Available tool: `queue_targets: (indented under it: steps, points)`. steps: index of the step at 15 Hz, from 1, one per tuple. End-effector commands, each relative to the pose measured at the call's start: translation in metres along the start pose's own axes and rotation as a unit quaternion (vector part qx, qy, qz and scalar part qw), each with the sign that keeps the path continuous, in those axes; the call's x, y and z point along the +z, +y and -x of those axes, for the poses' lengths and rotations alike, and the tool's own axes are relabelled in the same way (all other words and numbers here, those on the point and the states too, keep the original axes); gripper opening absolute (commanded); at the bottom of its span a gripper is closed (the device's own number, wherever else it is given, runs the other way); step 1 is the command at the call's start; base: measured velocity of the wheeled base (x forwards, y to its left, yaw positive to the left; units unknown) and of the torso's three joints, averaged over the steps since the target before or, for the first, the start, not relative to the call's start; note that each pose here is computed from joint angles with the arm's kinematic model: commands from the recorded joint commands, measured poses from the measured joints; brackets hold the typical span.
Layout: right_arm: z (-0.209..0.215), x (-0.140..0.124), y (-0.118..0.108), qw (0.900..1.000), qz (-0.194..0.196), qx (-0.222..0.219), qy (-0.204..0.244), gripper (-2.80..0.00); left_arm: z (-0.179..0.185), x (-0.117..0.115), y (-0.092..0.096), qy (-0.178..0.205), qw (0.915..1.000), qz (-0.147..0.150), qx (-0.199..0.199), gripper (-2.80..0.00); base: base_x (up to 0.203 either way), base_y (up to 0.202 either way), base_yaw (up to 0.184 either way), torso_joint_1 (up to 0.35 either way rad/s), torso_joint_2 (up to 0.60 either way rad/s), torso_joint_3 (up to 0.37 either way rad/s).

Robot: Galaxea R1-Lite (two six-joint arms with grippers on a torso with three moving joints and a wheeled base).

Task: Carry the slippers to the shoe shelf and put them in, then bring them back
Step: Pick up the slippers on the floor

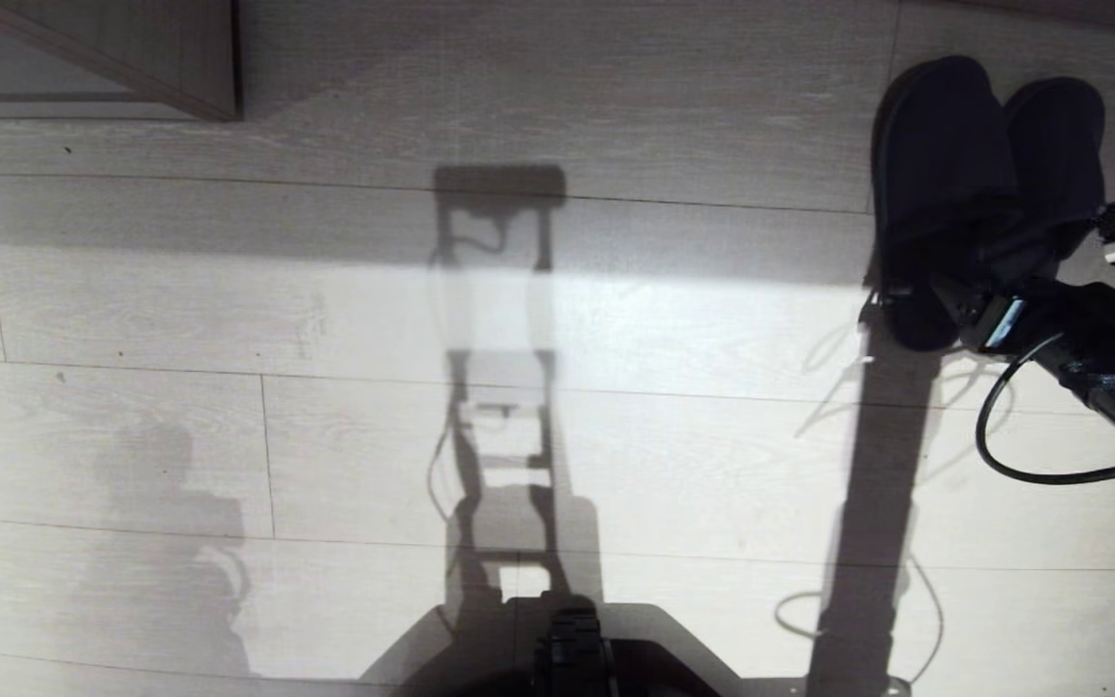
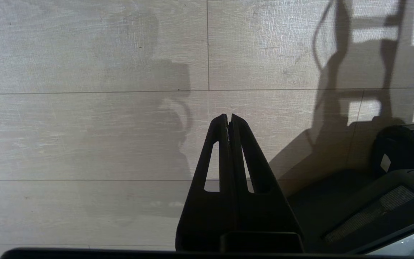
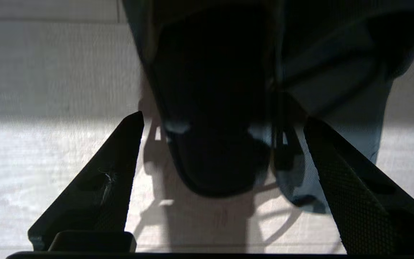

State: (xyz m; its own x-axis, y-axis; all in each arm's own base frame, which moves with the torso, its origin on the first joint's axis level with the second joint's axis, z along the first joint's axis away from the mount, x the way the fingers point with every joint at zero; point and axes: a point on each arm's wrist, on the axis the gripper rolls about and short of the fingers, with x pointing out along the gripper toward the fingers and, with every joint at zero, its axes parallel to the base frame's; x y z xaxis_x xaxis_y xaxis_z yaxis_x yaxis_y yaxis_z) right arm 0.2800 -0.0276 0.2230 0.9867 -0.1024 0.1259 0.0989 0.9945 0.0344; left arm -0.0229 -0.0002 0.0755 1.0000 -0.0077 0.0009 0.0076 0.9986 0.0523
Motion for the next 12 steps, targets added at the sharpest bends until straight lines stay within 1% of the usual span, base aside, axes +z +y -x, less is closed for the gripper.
queue_targets:
  steps: [1,6,8,10,12]
  points:
    - [-0.011,0.003,0.0,1.0,0.003,-0.001,-0.01,0.0,0.0,0.0,0.0,0.0,1.0,0.001,0.001,-2.8,0.0,0.0,0.0,0.0,0.0,0.0]
    - [-0.02,0.001,-0.003,1.0,0.007,-0.009,-0.012,0.0,0.0,0.0,0.0,-0.001,1.0,0.0,0.0,-2.8,0.0,0.0,0.0,0.0,0.0,0.0]
    - [-0.021,0.004,-0.016,0.999,0.024,-0.029,-0.016,0.0,0.0,0.0,0.0,-0.001,1.0,-0.003,-0.001,-2.8,0.0,0.0,0.0,0.0,0.0,0.0]
    - [-0.031,0.005,-0.023,0.999,0.028,-0.037,-0.022,0.0,0.0,0.0,0.0,-0.002,0.9999,0.013,0.001,-2.8,0.0,0.0,0.0,0.0,0.0,0.0]
    - [-0.042,0.006,-0.026,0.999,0.023,-0.035,-0.03,0.0,0.0,0.0,0.0,-0.001,0.9999,0.015,0.002,-2.8,0.0,0.0,0.0,0.0,0.0,0.0]
